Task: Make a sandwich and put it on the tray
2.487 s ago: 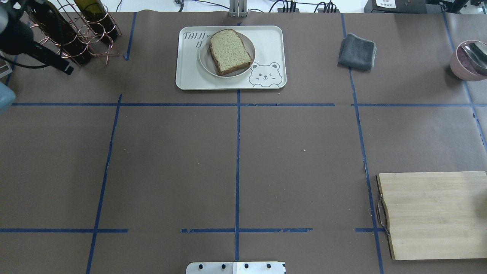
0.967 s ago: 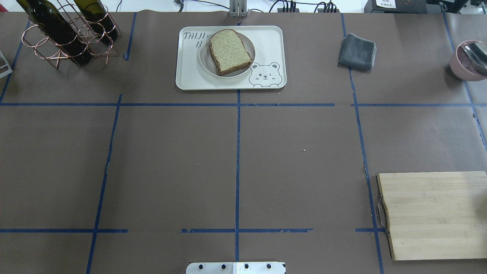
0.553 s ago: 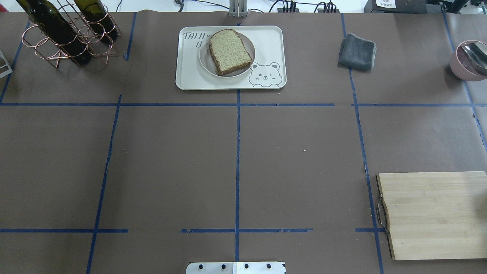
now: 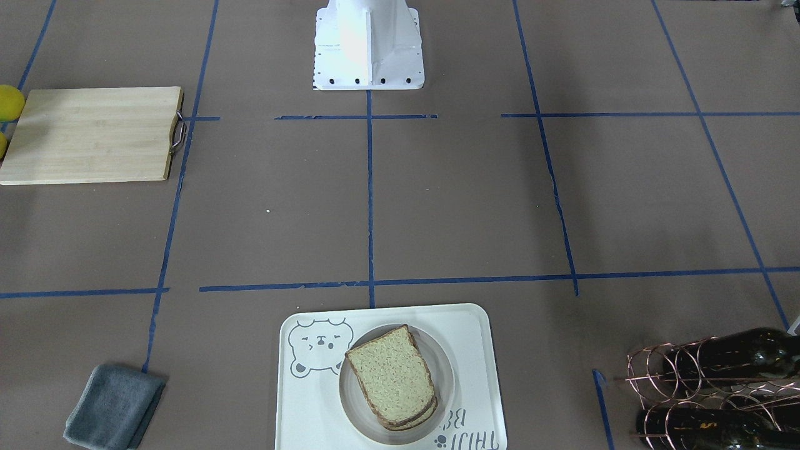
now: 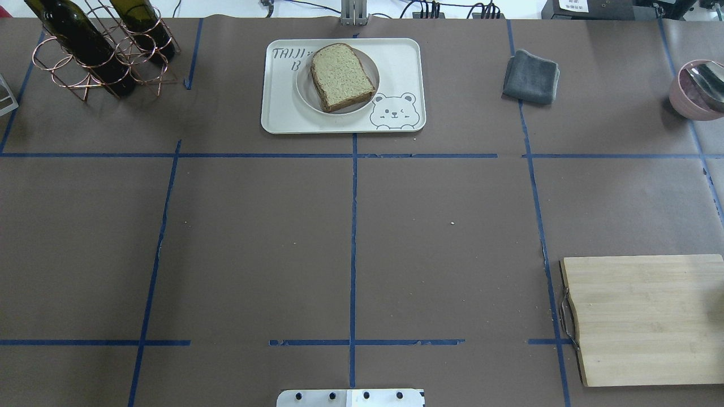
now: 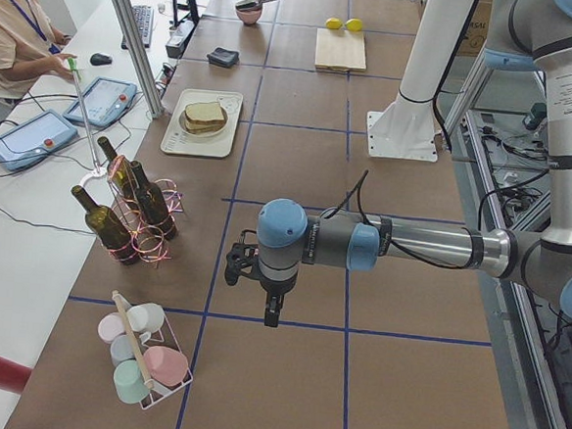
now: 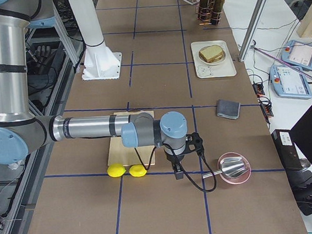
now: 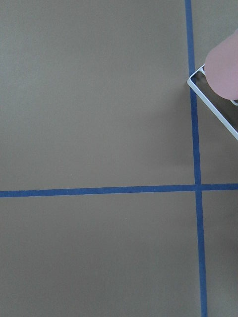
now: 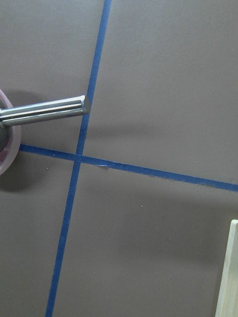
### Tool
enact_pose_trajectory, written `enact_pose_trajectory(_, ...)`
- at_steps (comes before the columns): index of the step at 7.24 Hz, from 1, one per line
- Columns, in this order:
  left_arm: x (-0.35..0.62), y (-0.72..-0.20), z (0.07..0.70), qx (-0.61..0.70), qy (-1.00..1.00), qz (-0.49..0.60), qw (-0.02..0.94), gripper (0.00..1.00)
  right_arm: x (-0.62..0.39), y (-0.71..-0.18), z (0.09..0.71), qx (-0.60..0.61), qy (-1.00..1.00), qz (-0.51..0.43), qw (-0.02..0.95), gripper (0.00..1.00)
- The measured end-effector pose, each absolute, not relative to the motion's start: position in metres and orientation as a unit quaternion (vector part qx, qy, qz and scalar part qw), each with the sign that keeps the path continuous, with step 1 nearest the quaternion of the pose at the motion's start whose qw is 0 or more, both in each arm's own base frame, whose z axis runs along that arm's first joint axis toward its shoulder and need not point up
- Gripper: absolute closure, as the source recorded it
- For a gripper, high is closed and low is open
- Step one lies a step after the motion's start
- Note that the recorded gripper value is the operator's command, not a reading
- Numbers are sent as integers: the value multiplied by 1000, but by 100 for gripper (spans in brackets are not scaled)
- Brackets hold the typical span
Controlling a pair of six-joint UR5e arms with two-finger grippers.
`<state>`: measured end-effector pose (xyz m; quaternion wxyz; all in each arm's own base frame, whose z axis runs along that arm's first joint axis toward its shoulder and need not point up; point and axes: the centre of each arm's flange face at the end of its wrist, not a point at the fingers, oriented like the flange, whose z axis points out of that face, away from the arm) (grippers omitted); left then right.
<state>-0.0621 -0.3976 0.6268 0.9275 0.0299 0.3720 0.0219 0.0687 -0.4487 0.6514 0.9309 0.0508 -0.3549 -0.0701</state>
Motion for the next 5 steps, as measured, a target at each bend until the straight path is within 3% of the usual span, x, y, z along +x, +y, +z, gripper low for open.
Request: enact_pose_trajectory(5,-61,-404,613,47,387,26,920,0,69,-448,652,51,-355,-70,931,0)
